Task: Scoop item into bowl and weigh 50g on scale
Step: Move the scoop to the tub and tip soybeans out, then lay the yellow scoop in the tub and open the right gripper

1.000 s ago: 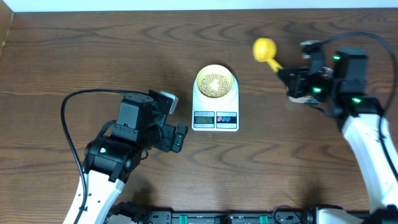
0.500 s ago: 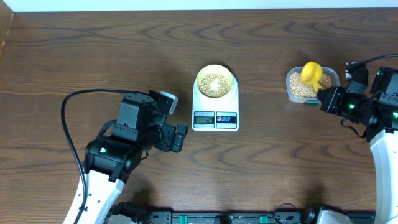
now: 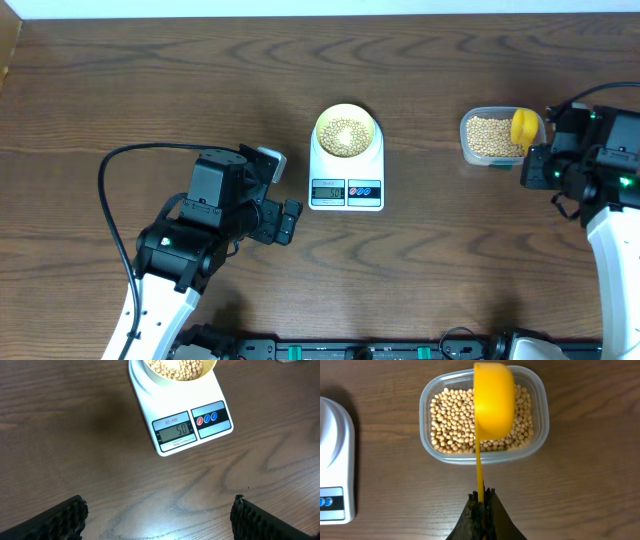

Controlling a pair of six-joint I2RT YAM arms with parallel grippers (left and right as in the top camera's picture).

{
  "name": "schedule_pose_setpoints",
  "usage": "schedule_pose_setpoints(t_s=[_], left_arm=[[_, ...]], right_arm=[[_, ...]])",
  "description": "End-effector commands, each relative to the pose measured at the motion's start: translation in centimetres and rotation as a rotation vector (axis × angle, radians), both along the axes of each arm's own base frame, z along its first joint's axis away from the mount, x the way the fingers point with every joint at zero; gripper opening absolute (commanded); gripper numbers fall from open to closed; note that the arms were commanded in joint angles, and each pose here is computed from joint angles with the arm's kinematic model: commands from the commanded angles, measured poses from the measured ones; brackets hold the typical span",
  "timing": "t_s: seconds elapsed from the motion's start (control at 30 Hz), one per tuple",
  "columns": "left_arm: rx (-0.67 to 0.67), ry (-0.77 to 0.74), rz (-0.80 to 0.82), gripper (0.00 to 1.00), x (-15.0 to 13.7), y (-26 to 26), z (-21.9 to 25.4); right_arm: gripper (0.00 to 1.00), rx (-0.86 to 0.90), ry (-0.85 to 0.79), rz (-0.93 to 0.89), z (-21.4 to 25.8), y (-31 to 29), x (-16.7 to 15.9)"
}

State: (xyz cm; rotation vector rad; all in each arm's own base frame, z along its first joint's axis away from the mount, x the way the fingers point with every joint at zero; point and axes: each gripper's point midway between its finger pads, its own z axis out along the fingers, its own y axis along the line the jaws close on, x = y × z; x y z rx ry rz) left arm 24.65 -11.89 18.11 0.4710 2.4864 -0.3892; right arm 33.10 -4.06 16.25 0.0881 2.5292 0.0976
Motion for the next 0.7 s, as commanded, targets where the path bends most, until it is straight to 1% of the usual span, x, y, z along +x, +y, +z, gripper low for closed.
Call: schedule_pose_setpoints(t_s=[0.0,0.07,0.27,0.33,0.37,0.4,0.43,0.47,0.5,0.67], left_arm=[[0.008,-0.007,0.002,0.94,0.1,0.1,0.1],[0.008,-0.007,0.002,0.94,0.1,0.1,0.1],[0.008,-0.007,0.002,0.94,0.1,0.1,0.1],[0.008,-0.007,0.002,0.93,0.1,0.1,0.1],[0.008,-0.007,0.002,0.94,0.1,0.1,0.1],[0.008,-0.007,0.002,0.94,0.1,0.1,0.1],[0.008,-0.007,0.002,0.94,0.1,0.1,0.1],[0.008,-0.007,0.002,0.93,0.1,0.1,0.1],[0.008,-0.007,0.002,0.94,0.1,0.1,0.1],[0.008,-0.007,0.002,0.93,0.1,0.1,0.1]], right_arm=[[0.01,-0.033,0.020,0.037,-0.9,0.3,0.7],[0.01,-0.001,0.044,0.045,-1.9,1.0,1.1],[0.02,0.057,0.121,-0.013,-4.3,1.3,1.3],[0.22,0.057,0.122,-0.014,-4.3,1.3,1.3],[0.31,0.057,0.122,-0.017,-4.3,1.3,1.3],[0.61,0.055,0.121,-0.018,-4.2,1.3,1.2],[0.77,0.055,0.123,-0.019,-4.2,1.3,1.1],[0.97,0.052,0.126,-0.021,-4.2,1.2,1.1],[0.99,0.042,0.132,-0.031,-4.2,1.0,0.9],[0.99,-0.059,0.148,-0.178,-3.8,-1.7,-0.1]])
